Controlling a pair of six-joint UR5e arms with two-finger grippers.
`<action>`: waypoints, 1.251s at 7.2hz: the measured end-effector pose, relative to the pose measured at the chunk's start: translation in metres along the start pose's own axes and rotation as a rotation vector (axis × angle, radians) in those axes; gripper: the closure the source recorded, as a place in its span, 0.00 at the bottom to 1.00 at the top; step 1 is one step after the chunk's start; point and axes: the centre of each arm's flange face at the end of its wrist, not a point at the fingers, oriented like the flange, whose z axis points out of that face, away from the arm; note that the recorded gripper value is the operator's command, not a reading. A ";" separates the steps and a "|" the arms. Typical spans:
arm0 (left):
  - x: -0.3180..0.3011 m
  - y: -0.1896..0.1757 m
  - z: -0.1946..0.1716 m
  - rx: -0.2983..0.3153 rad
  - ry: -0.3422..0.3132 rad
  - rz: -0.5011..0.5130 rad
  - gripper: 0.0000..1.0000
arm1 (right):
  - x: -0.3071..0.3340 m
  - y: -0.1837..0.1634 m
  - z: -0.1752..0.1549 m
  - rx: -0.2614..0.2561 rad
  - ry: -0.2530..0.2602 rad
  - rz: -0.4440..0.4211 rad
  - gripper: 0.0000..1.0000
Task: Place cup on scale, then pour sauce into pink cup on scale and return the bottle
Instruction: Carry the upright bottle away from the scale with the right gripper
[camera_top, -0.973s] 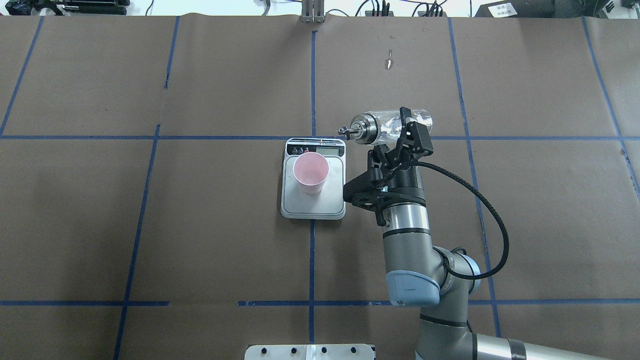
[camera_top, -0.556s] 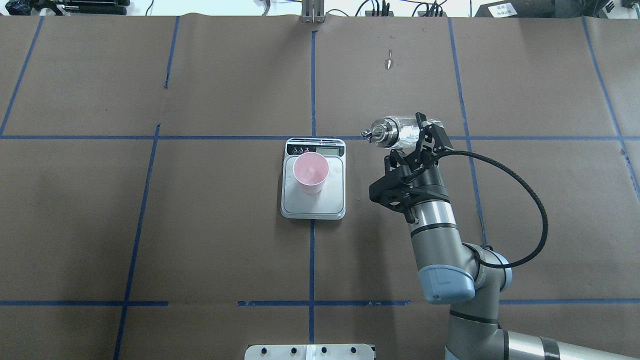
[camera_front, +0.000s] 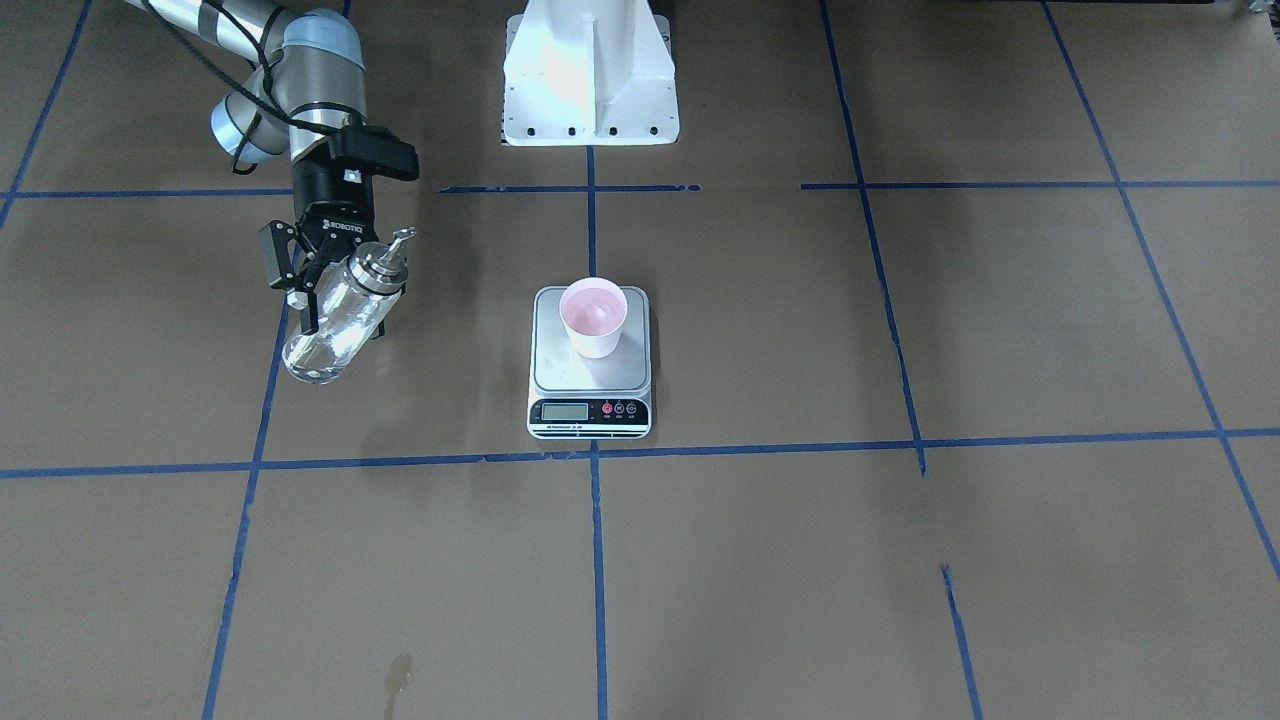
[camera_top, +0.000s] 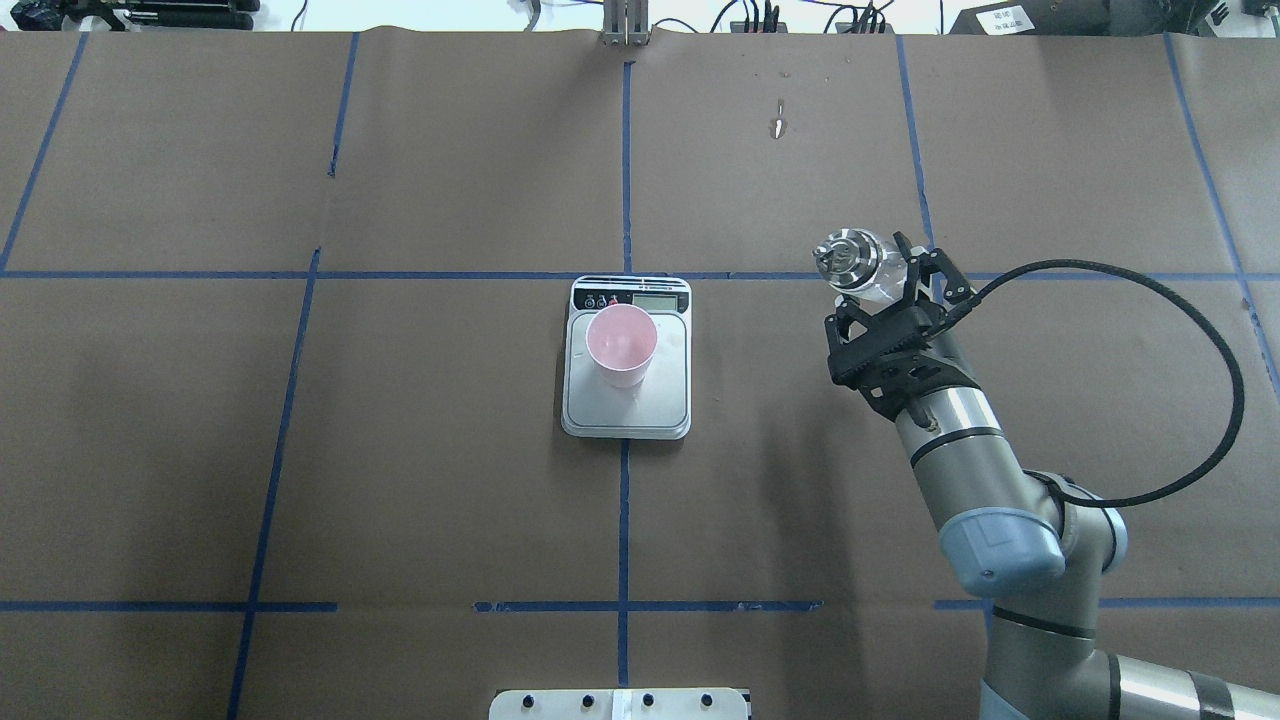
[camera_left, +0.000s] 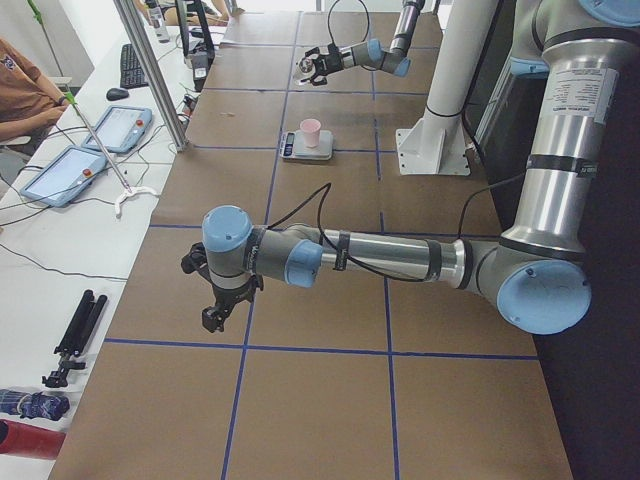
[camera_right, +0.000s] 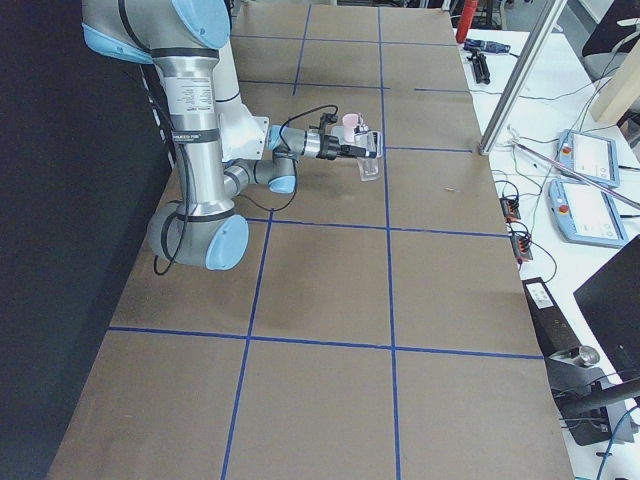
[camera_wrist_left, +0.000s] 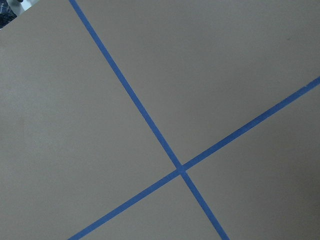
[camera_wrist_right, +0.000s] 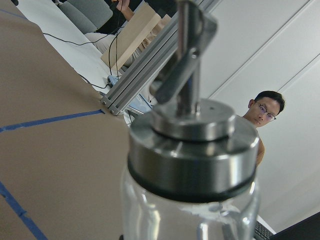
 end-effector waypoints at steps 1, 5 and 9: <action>0.000 0.000 0.000 0.001 0.000 0.000 0.00 | 0.017 0.008 -0.001 -0.018 -0.021 0.082 1.00; 0.000 0.000 -0.001 0.002 -0.001 -0.001 0.00 | 0.051 0.035 -0.010 -0.100 -0.085 0.442 1.00; 0.001 -0.002 -0.005 0.009 -0.004 0.002 0.00 | 0.056 0.053 -0.011 -0.147 -0.076 0.681 1.00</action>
